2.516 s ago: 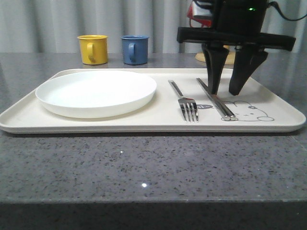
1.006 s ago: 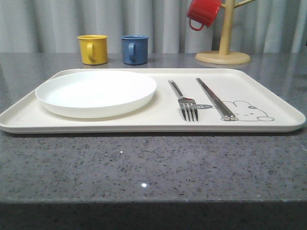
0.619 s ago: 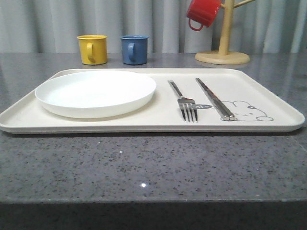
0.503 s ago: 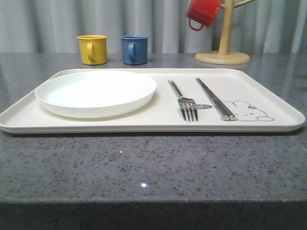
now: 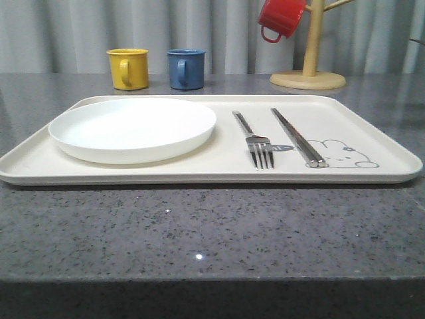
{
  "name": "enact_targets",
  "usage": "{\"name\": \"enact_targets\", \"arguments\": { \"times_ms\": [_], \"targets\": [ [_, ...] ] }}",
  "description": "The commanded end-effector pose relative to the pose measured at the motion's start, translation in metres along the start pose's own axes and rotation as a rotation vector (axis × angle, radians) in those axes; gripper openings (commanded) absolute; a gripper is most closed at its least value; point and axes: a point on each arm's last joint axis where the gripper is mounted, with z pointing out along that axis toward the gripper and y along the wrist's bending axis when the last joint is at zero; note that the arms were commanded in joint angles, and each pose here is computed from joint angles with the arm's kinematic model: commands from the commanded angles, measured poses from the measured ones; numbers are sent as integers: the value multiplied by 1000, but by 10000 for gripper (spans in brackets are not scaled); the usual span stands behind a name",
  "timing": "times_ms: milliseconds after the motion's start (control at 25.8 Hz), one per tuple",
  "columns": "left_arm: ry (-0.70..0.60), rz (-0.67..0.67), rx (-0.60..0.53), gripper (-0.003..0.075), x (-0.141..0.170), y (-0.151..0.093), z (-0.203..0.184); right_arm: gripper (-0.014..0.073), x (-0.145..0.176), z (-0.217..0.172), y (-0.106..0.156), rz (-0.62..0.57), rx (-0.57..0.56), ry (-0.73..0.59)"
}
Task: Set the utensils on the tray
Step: 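Release the chopsticks and move the right gripper to the spoon, then grasp the steel spoon with the right gripper and lay it beside the chopsticks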
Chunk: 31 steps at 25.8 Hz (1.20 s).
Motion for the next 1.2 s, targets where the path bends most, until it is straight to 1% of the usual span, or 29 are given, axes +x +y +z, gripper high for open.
{"name": "enact_targets", "arguments": {
  "times_ms": [0,155,310,465,619,813,890,1084,1161],
  "targets": [
    [-100,-17,-18,-18,-16,3,-2,-46,15,-23,26,-36,-36,36],
    [-100,-17,-18,-18,-16,3,-2,-46,20,-13,60,-88,-65,54],
    [-100,-17,-18,-18,-16,3,-2,-46,22,8,82,-119,-102,111],
    [-100,-17,-18,-18,-16,3,-2,-46,17,29,86,-79,-103,145],
    [-100,-17,-18,-18,-16,3,-2,-46,15,46,86,-71,-91,182],
    [-100,-17,-18,-18,-16,3,-2,-43,14,51,87,-69,-92,177],
    [-100,-17,-18,-18,-16,3,-2,-3,13,51,87,-69,-91,176],
    [-100,-17,-18,-18,-16,3,-2,164,13,51,87,-69,-91,176],
    [-100,-17,-18,-18,-16,3,-2,199,13,51,87,-69,-91,176]
  ]
}}
